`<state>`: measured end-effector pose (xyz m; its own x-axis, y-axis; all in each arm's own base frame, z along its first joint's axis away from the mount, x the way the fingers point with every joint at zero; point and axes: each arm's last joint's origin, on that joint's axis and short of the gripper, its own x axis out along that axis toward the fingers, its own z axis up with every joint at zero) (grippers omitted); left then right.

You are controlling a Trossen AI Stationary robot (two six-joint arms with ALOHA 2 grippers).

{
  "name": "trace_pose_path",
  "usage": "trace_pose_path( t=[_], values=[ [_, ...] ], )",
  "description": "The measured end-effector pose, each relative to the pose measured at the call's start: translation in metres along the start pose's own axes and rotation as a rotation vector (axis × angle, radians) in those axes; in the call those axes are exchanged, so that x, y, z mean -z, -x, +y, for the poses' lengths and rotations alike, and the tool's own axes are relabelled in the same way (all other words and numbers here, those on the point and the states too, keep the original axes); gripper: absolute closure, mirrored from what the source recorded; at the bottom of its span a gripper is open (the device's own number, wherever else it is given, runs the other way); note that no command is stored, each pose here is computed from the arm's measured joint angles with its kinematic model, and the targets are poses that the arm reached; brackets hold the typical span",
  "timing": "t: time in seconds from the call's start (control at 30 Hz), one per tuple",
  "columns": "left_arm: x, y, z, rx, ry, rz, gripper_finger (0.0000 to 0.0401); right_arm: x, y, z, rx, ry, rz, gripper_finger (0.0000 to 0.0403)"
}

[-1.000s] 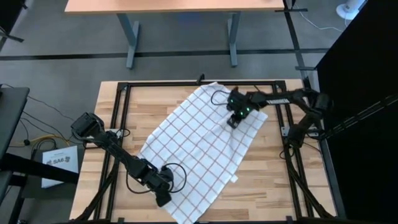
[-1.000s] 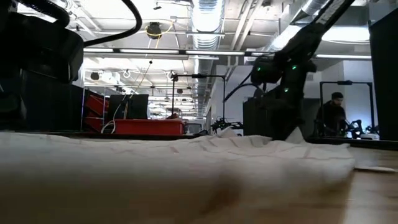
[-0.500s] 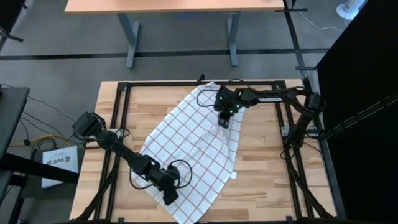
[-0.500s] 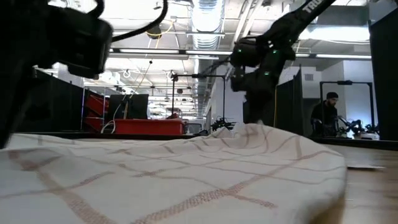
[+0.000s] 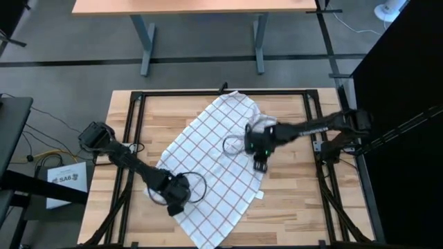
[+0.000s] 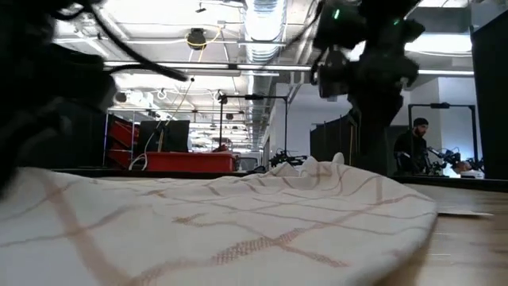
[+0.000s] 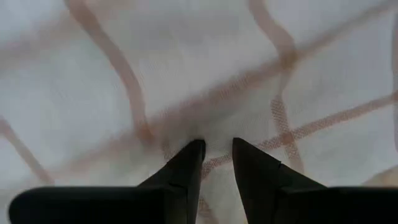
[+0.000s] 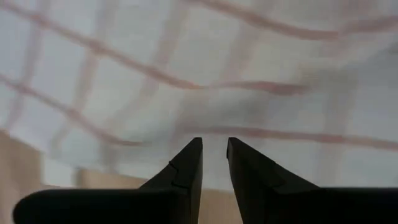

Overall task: Roll towel
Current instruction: Roll the towel

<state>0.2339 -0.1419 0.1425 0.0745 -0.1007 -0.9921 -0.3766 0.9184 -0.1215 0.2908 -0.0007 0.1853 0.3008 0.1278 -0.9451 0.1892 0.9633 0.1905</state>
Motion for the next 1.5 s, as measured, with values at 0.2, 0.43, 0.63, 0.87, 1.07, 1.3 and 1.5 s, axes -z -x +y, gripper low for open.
trace_pose_path(
  t=[0.2,0.43,0.63,0.87,1.07,1.3,1.5],
  values=[
    [-0.032,0.004,0.026,-0.008,-0.152,-0.021,0.0324,0.0,-0.01,0.049,-0.092,-0.024,-0.097,0.0338],
    [-0.045,0.059,0.021,0.311,-0.238,0.134,0.0324,0.008,-0.035,0.066,-0.09,-0.104,-0.026,0.0338],
    [-0.043,0.126,0.028,0.135,-0.404,-0.154,0.0324,0.006,-0.067,0.083,-0.13,-0.15,-0.05,0.0338],
    [-0.112,0.108,0.092,-0.12,-0.402,-0.283,0.0324,-0.004,-0.073,0.091,-0.153,-0.17,-0.11,0.0338],
    [-0.171,0.088,0.151,-0.239,-0.407,-0.437,0.0324,-0.011,-0.067,0.09,-0.144,-0.174,-0.141,0.0338],
    [-0.195,0.038,0.208,-0.167,-0.367,-0.321,0.0324,-0.01,-0.068,0.093,-0.115,-0.147,-0.159,0.0338],
    [-0.199,0.018,0.216,-0.152,-0.39,-0.264,0.0324,0.001,-0.077,0.086,-0.084,-0.141,-0.12,0.0338]
  ],
)
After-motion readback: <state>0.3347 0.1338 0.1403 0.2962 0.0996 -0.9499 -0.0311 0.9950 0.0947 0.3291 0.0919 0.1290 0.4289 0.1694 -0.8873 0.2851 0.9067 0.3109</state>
